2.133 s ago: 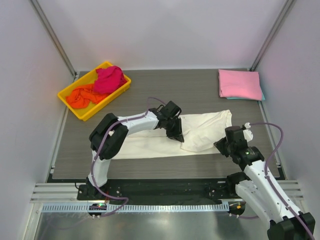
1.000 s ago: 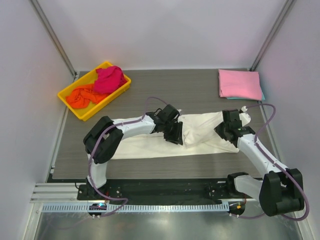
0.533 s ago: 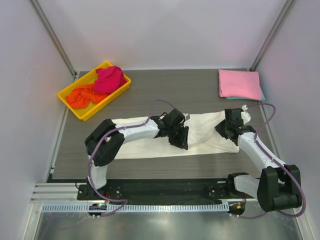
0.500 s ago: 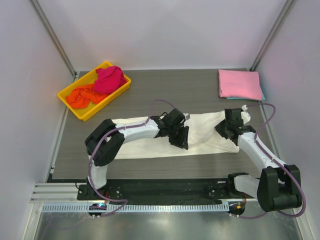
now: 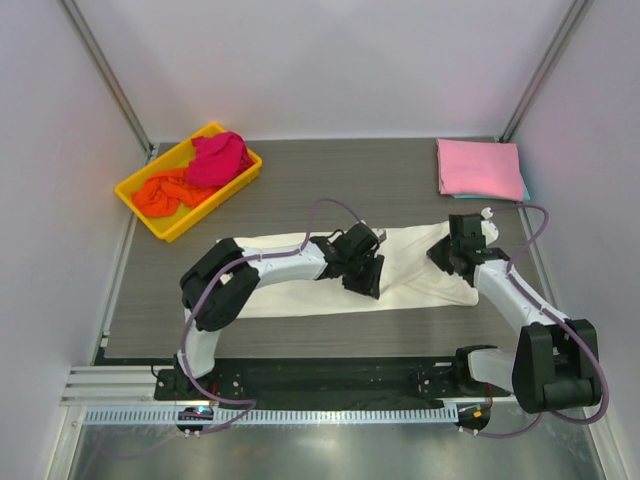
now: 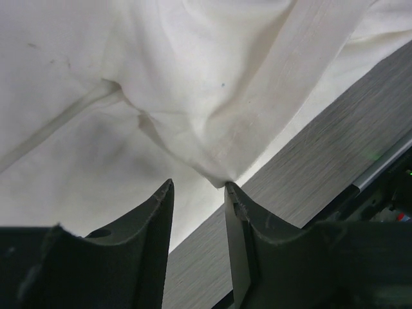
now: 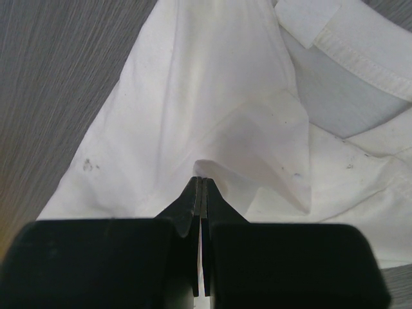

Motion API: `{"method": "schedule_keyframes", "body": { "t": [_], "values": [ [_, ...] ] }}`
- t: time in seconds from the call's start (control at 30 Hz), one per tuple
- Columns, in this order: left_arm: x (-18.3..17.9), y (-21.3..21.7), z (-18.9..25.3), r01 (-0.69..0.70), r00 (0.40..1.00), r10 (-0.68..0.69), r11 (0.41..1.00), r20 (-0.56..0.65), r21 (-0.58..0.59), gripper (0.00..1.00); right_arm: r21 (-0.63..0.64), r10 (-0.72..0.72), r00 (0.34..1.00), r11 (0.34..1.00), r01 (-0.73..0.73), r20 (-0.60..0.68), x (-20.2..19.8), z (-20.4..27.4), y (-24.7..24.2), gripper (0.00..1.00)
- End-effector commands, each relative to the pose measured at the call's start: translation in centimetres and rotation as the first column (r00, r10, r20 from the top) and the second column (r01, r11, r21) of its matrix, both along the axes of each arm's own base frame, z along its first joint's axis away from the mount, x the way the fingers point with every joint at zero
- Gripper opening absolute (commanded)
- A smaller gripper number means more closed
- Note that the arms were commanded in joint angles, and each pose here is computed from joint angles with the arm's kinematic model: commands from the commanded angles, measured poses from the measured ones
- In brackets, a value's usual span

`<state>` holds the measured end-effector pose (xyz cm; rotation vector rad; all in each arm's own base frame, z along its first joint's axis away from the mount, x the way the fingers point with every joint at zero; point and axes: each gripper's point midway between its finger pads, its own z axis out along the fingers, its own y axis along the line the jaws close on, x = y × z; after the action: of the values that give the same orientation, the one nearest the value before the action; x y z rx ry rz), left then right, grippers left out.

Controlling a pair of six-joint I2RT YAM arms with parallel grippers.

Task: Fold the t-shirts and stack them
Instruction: Fold the tshirt

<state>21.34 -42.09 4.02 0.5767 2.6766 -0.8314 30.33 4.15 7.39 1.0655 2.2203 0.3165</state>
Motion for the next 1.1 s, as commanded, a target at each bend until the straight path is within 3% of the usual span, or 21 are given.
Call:
{"method": "schedule_keyframes", "body": {
  "t": [0.0, 0.2, 0.33, 1.07],
  "values": [
    [2.7, -0.7, 4.1, 0.008, 0.98, 0.001, 0.999, 0.201, -0.04, 0.39, 0.022, -0.007, 0.995, 1.0, 0.005, 0.098, 2.7, 2.7, 0.2, 0.01],
    [3.9, -0.5, 4.4, 0.058, 0.947, -0.058, 0.998, 0.317, 0.011, 0.46, 0.038, 0.003, 0.997, 0.999, -0.006, 0.082, 3.2, 2.1, 0.5, 0.01],
    [3.7, -1.1, 4.5, 0.126, 0.916, -0.134, 0.991, 0.378, 0.046, 0.43, 0.046, 0.001, 0.997, 0.999, -0.005, 0.082, 3.4, 1.9, 0.5, 0.01],
    [2.8, -3.4, 2.9, 0.254, 0.904, -0.247, 0.967, 0.348, 0.027, 0.44, 0.081, 0.004, 0.996, 0.997, -0.011, 0.085, 3.4, 1.8, 1.0, 0.01]
  ]
}}
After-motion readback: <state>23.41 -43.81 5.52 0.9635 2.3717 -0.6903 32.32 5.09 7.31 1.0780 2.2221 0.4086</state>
